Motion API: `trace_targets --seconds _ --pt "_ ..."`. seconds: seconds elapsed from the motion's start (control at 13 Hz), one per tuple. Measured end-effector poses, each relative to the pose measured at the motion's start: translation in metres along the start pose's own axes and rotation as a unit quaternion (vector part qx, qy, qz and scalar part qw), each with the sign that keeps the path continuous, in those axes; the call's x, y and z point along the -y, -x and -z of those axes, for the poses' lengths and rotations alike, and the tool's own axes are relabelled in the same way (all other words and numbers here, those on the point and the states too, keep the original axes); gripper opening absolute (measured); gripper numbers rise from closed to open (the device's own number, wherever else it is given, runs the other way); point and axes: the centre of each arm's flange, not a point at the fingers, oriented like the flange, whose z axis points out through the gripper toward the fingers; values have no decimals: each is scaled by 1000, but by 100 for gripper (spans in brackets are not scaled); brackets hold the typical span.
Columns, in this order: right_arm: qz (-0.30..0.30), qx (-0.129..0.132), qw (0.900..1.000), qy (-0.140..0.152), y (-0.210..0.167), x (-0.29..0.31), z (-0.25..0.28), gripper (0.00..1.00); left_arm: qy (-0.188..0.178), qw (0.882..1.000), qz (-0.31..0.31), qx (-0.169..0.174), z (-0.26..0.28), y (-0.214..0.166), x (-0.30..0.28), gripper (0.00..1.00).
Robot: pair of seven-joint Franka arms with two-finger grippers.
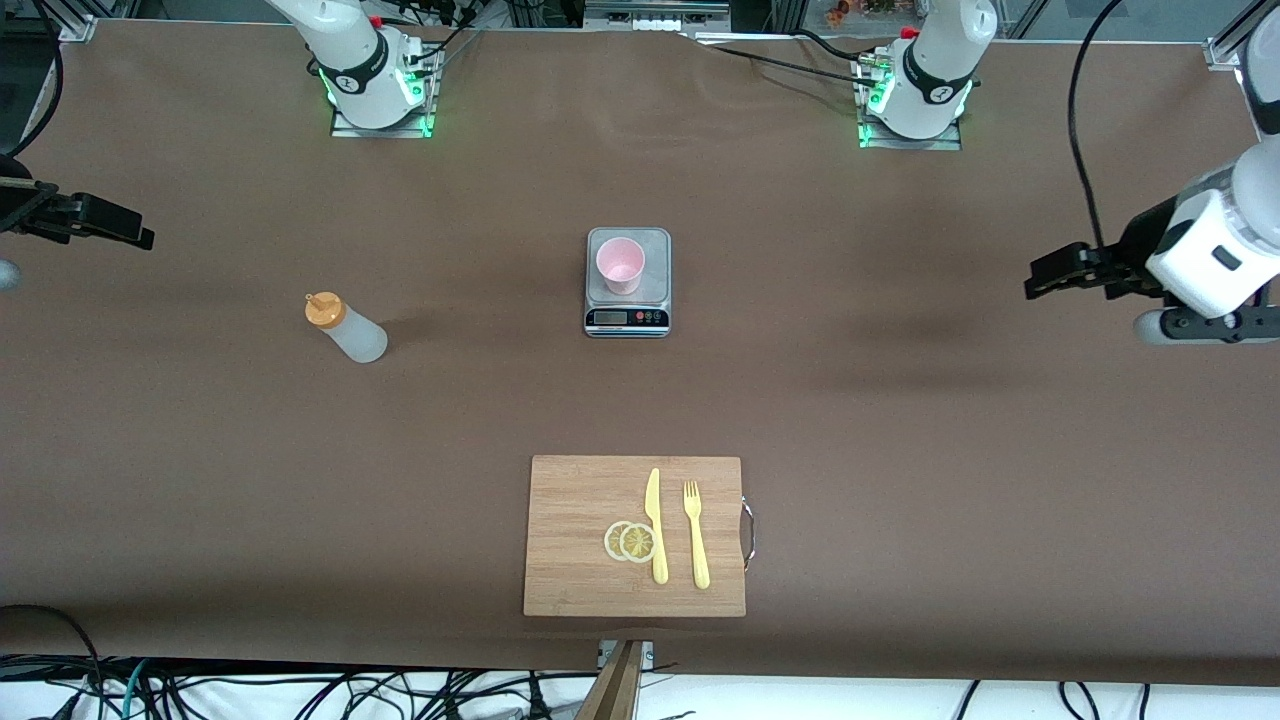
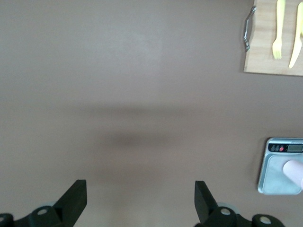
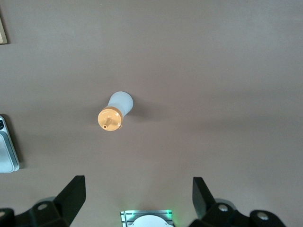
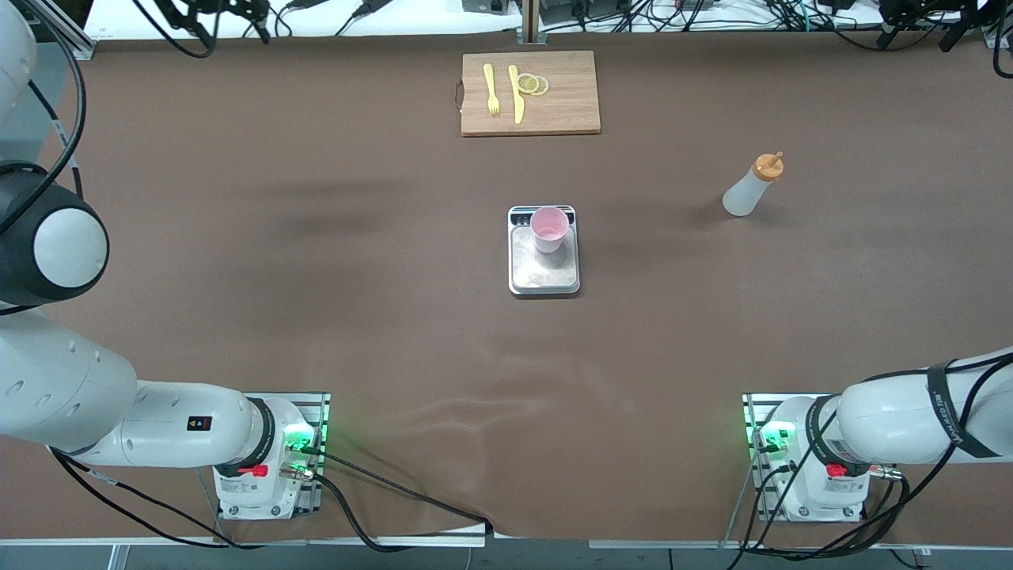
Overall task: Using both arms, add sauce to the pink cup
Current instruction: 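Open the left gripper and withdraw it to its rest pose, then reach the right gripper to the white sauce bottle and grasp it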
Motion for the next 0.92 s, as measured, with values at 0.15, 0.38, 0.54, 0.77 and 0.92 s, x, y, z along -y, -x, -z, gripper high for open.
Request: trace_targets --seconds 0.15,0.38,0.54,0.77,0.92 --pt "10 7 1000 -2 -4 4 -6 100 -2 1000 -10 6 1 2 6 100" --pt "126 32 991 -13 -17 5 -32 100 -28 999 -21 8 0 2 9 100" --pt "208 43 976 -48 -29 4 -54 100 -29 999 -27 8 0 3 9 100" --pt "328 33 935 -132 -42 -21 -98 100 -29 999 -28 11 -1 3 9 100" --pt "407 8 896 -176 -51 -44 -133 100 -29 999 -29 12 -1 3 8 100"
